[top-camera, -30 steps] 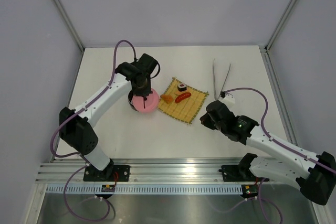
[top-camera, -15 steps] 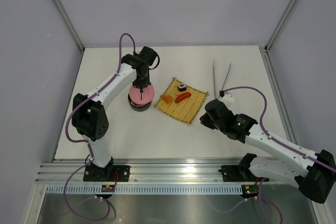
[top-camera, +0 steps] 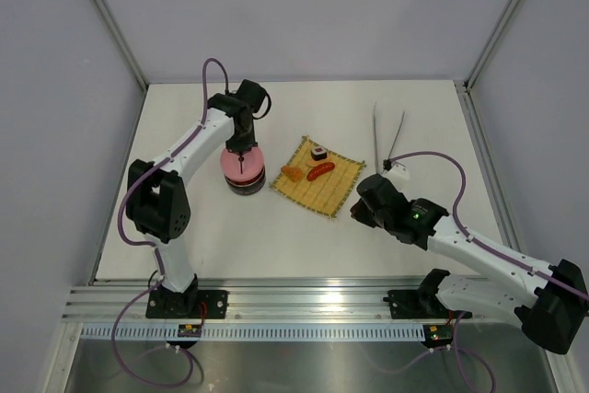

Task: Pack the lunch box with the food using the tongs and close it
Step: Close the box lid on the packing box.

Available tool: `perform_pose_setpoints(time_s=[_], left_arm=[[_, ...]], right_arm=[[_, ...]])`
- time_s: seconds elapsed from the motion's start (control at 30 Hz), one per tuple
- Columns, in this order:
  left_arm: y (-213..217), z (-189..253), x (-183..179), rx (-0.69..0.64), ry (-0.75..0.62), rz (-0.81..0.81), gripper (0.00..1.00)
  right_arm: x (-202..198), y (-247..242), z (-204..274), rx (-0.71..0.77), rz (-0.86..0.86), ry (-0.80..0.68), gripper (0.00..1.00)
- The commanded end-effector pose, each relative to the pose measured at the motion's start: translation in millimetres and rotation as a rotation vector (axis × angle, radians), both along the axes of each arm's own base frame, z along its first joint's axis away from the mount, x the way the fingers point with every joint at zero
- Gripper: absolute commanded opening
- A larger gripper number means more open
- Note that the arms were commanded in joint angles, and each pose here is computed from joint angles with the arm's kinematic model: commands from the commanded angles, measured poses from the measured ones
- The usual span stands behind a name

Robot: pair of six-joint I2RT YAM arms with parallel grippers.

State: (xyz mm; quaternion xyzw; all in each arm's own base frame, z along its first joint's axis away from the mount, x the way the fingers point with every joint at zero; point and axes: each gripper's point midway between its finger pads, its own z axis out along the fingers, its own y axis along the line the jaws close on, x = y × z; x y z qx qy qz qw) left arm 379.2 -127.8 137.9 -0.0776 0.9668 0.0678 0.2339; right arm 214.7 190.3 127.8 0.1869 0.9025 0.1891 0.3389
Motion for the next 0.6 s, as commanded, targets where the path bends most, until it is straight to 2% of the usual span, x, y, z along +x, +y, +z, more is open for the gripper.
perform_pose_setpoints(time_s=[0.0,0.3,0.57], left_arm=[[-3,-3,5,-0.009,-0.018,-0.014,0.00],[-1,-18,0,0.013,0.040,-0.024,0.00],[-6,-27,-4,-0.025,0.076,-0.037,0.00]], right_arm=[[14,-1,17,0.002,-0.039,-0.058,0.00],[15,-2,16,0.000,-0.044,-0.057,0.00],[15,-2,16,-0.007,-0.043,-0.054,0.00]])
